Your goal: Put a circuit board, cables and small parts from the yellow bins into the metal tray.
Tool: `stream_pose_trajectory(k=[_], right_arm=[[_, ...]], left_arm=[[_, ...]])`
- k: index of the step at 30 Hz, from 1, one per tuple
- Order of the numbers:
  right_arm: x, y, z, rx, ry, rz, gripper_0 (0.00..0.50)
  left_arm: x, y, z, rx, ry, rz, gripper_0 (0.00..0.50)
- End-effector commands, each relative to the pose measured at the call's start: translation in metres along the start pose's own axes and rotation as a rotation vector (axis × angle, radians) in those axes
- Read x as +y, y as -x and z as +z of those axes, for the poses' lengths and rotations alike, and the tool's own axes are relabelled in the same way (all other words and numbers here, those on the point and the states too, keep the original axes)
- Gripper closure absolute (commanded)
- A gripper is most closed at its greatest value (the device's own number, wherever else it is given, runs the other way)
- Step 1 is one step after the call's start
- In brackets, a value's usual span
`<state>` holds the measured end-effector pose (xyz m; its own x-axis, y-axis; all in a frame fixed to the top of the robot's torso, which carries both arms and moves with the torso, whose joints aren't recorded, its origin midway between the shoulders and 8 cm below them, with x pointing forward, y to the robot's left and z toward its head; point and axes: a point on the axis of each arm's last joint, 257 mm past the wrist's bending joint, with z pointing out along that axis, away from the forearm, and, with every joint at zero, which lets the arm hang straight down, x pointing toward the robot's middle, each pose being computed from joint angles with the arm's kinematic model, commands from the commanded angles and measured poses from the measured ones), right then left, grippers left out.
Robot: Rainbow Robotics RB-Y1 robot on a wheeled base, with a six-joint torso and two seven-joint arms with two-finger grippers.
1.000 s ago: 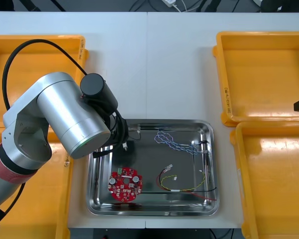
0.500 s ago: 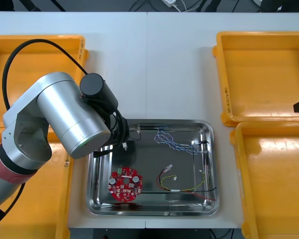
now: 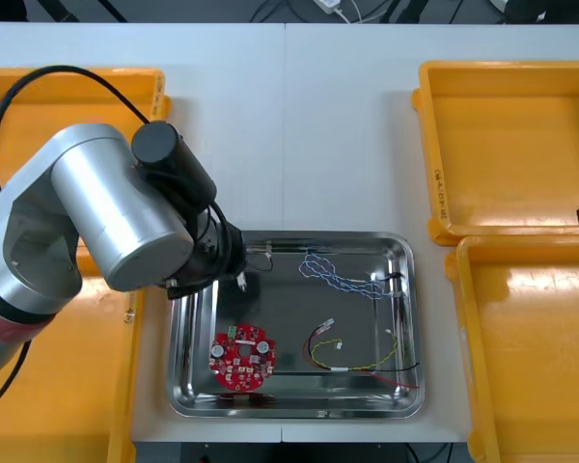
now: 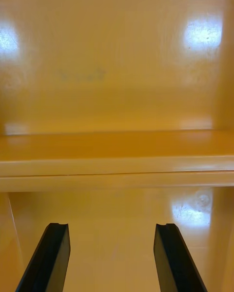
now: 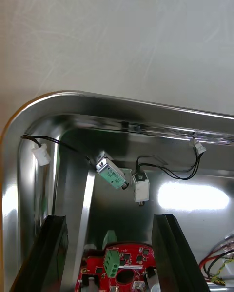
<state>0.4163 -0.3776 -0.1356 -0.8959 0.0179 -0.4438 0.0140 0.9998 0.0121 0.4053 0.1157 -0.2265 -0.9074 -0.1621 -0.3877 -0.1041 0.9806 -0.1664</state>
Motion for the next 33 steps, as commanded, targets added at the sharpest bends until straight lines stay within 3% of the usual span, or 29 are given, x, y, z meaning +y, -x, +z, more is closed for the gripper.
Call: stream_pose_trajectory(k=[1,5,15,18,24,33], right_arm=[[-0.017,0.006,-0.018,-0.027,-0.050,0.006,0.000],[-0.013,0.004,-0.017,-0.020,-0.035,0.057,0.000],[-0.012,0.004,-0.017,-0.021,-0.034,0.055,0.000],[-0.012,0.004,-0.017,-0.022,-0.036,0.054,0.000],[-0.013,0.004,-0.017,-0.020,-0.036,0.056,0.000],[-0.013,0.004,-0.017,-0.020,-0.036,0.056,0.000]], left_arm=[[0.008,0.040,-0.038,-0.076,-0.015,0.061,0.000],[0.026,0.048,-0.051,-0.073,0.012,0.059,0.000],[0.061,0.065,-0.080,-0.069,0.034,0.054,0.000],[0.081,0.070,-0.093,-0.063,0.069,0.087,0.000],[0.094,0.083,-0.108,-0.074,0.053,0.097,0.000],[0.129,0.096,-0.126,-0.101,0.057,0.085,0.000]])
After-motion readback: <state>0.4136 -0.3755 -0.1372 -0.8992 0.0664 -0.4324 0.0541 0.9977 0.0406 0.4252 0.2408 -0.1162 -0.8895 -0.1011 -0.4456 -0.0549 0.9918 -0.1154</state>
